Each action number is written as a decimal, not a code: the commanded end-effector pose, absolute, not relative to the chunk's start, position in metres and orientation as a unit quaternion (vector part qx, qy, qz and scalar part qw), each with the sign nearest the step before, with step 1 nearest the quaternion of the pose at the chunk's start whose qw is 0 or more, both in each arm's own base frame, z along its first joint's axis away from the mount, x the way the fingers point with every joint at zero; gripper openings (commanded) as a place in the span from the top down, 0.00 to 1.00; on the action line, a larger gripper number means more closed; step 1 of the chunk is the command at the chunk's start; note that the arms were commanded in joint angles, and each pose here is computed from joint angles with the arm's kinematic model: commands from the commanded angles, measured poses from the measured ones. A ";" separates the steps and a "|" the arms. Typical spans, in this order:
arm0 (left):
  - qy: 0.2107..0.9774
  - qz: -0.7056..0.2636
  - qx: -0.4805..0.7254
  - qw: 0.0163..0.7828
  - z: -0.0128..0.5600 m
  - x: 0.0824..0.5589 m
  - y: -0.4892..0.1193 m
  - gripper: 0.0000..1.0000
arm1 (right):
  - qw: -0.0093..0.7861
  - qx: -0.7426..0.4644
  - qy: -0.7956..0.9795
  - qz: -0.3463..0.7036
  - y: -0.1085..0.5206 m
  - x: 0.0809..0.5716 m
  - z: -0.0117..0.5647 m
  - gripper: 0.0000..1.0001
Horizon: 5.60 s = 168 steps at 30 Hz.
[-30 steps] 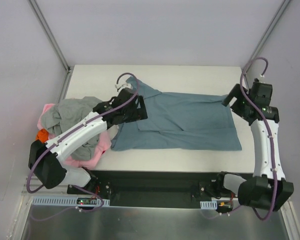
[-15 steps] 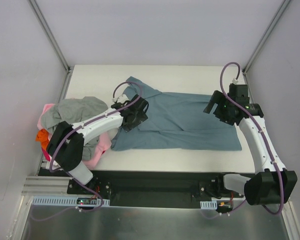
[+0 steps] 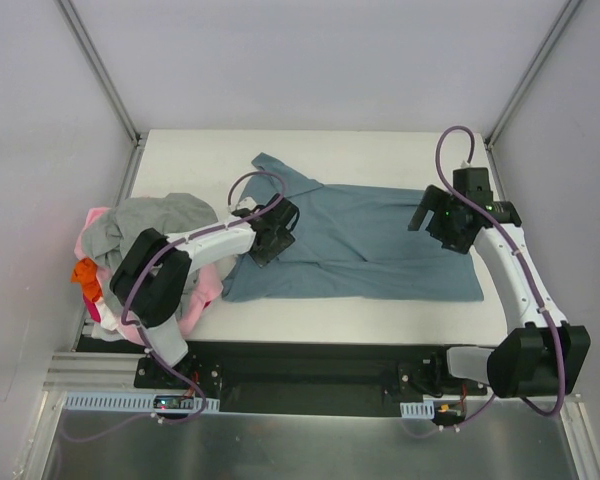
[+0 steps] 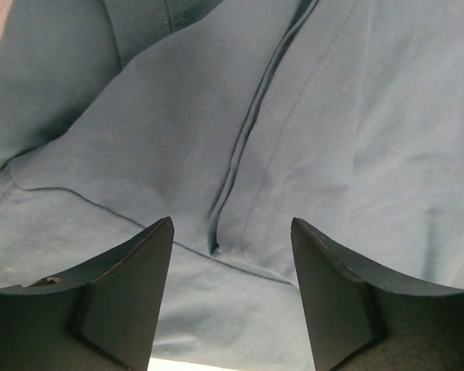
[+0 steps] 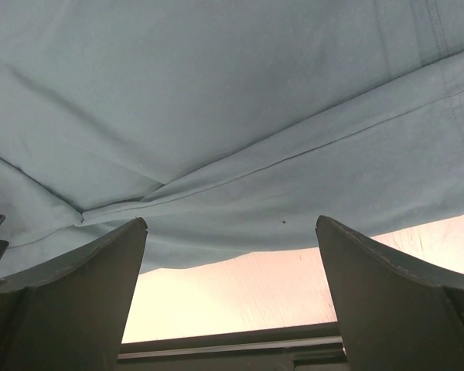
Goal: Fold and stack the t-shirts
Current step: Fold the flattened tshirt in 1/3 of the way
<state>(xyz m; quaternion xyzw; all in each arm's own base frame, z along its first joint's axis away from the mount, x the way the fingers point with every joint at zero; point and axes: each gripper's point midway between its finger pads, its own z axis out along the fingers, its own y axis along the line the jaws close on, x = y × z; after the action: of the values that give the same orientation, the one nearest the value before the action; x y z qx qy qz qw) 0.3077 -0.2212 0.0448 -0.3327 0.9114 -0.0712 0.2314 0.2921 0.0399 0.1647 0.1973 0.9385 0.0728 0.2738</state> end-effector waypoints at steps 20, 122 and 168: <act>0.913 -0.115 -0.290 0.263 0.074 0.375 -0.270 1.00 | 0.280 0.193 0.939 0.053 0.033 0.301 0.176 0.04; 0.981 -0.056 -0.035 0.185 0.040 0.247 -0.133 0.65 | 0.196 -0.101 0.973 0.068 0.270 0.381 0.072 0.69; 0.981 -0.044 -0.053 0.182 0.036 0.257 -0.127 0.74 | 0.203 -0.100 0.969 0.098 0.251 0.340 0.118 0.59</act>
<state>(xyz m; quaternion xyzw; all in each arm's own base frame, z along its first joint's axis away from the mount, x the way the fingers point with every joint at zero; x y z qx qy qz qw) 0.2605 -0.1277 0.0424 -0.0432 0.9787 -0.0436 0.1960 0.3438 0.2534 0.1088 -0.1003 0.9701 0.0913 0.2011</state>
